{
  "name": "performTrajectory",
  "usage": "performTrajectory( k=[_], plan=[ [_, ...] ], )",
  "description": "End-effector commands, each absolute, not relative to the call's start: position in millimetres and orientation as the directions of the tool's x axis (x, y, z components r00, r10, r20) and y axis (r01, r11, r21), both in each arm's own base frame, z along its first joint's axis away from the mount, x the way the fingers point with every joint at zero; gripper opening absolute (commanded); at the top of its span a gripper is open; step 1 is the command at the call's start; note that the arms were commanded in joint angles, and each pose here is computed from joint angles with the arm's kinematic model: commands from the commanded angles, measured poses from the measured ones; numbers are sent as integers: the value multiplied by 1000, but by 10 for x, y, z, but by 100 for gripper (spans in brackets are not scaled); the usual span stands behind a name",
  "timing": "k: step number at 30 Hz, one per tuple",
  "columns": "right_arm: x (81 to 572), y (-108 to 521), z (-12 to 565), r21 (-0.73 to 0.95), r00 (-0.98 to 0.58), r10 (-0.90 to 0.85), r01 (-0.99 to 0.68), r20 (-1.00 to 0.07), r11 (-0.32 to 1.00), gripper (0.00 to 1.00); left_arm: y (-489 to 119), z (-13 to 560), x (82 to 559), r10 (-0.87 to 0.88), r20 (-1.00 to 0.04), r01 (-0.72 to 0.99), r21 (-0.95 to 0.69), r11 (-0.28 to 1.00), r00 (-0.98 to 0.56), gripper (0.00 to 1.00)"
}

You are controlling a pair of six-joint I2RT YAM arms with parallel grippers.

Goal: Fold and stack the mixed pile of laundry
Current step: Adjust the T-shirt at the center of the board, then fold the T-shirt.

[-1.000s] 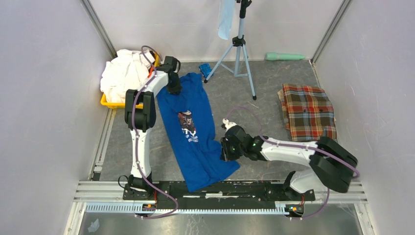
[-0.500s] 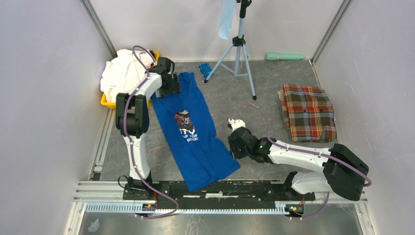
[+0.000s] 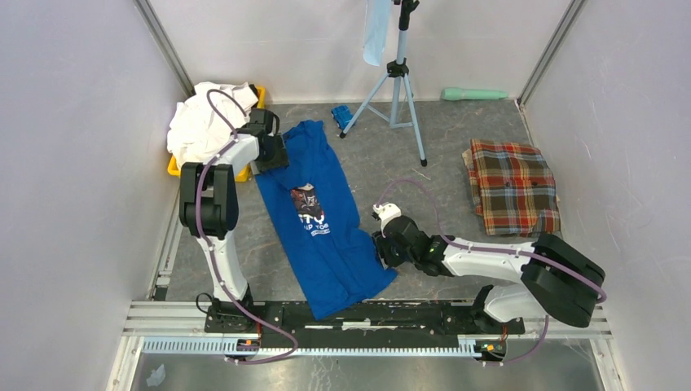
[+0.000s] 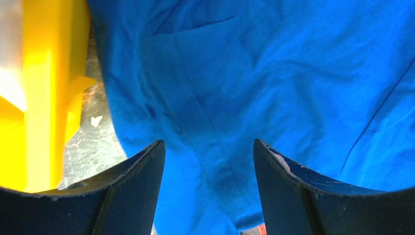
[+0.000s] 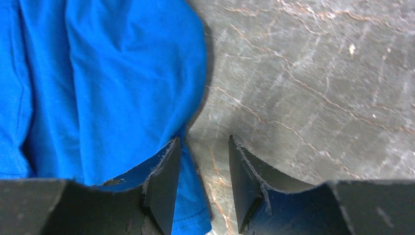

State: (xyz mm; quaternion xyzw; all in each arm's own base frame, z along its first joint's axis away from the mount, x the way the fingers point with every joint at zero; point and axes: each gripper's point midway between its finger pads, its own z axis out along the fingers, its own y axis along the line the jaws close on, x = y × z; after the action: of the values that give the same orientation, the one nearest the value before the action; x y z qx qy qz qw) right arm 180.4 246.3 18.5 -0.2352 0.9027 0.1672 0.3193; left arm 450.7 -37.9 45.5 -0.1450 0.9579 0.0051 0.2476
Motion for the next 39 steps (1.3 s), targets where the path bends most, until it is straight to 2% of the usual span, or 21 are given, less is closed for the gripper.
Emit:
performTrajectory(
  k=[1, 3, 7, 11, 15, 19, 22, 26, 27, 31, 35, 39],
  plan=[
    [1819, 2655, 201, 187, -648, -327, -594, -688, 782, 47, -464, 508, 4811, -233, -530, -214, -97, 972, -815, 71],
    [1793, 2633, 130, 185, -663, -338, -588, -668, 787, 45, -500, 404, 4882, -232, -504, -210, -102, 972, -832, 69],
    [1652, 2445, -98, 178, -721, -353, -547, -597, 818, 30, -632, 209, 5001, -228, -446, -189, -131, 973, -865, 61],
    [1406, 2293, -267, 230, -779, -340, -515, -527, 826, 22, -742, 68, 5108, -207, -412, -169, -127, 977, -887, 57],
    [1175, 2377, -245, 342, -819, -307, -501, -485, 795, 19, -869, -38, 5242, -183, -397, -145, -124, 982, -899, 56],
    [1050, 2581, -61, 412, -809, -308, -536, -501, 737, 20, -1019, -22, 5320, -153, -382, -104, -146, 984, -912, 56],
    [1074, 2585, 35, 386, -793, -321, -551, -518, 740, 22, -989, 203, 5251, -147, -417, -109, -114, 987, -897, 62],
    [1289, 2407, 160, 264, -752, -310, -535, -582, 803, 29, -825, 826, 5074, -167, -538, -161, -58, 985, -826, 83],
    [1328, 2386, 197, 242, -741, -314, -536, -593, 809, 30, -776, 1033, 5008, -180, -574, -179, -59, 982, -799, 98],
    [1417, 2378, 322, 204, -712, -320, -545, -625, 813, 33, -576, 1621, 4668, -251, -680, -267, -83, 960, -689, 100],
    [1453, 2336, 343, 191, -701, -306, -534, -644, 824, 35, -684, 1704, 4225, -366, -652, -217, -301, 929, -664, 100],
    [1464, 2318, 378, 217, -700, -256, -511, -666, 832, 42, -722, 1750, 3543, -398, -657, -276, -286, 917, -640, 100]
  ],
)
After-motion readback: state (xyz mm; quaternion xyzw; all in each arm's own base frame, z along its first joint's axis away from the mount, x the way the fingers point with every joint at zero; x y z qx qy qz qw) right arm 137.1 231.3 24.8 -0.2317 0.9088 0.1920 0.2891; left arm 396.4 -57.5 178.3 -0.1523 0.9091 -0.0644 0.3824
